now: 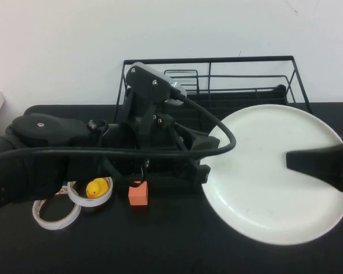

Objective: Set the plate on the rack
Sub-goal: Hand over the plate, then place the plate on the rack

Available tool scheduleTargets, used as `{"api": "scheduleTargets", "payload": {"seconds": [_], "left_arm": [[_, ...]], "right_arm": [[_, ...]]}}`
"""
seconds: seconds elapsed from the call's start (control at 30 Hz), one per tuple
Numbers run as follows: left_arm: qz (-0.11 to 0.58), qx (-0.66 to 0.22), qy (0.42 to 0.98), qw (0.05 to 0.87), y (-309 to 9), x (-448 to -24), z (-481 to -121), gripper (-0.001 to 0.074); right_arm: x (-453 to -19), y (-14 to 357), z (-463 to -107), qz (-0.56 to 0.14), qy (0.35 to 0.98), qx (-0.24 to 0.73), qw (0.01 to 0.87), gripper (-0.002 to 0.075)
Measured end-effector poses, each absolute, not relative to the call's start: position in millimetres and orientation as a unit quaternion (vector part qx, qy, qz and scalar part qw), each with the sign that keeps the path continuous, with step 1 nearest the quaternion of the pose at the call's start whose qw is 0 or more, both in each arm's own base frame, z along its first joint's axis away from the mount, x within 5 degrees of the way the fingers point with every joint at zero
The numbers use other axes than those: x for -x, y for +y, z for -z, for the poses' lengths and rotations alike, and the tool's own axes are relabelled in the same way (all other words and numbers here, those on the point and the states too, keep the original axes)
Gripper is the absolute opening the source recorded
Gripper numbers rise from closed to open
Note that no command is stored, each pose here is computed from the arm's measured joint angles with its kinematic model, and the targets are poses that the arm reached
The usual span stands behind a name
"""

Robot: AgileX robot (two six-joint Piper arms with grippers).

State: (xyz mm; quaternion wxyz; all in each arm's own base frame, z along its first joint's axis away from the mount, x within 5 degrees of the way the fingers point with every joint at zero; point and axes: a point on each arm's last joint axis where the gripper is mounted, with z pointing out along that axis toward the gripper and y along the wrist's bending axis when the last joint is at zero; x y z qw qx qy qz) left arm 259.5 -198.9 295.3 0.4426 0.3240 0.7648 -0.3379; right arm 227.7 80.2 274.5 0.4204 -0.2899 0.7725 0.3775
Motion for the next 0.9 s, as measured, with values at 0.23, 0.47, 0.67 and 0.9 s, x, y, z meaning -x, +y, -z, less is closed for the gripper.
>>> {"api": "scheduleTargets", "payload": {"seconds": [0.23,0.47,0.67,0.9], "left_arm": [[0.331,-0.293,0.774,0.453,-180.8,-262.9,-306.1,0.0324],[0.339,-0.23,0.776,0.48,-137.0,-254.2,-341.8,0.056],[0.314,-0.179,0.817,0.449,-95.8,-234.6,-357.1,0.0325],[0.271,-0.165,0.859,0.401,-70.6,-214.7,-357.8,0.002]], "right_arm": [[-241.8,79.2,-306.2,-0.329,0.744,0.346,0.467,0.015],[-258.2,77.2,-345.7,-0.25,0.708,0.436,0.495,0.015],[-290.8,81.2,-380.7,-0.22,0.643,0.517,0.52,0.015],[-347.2,90.6,-403.9,-0.254,0.566,0.59,0.517,0.0149]]}}
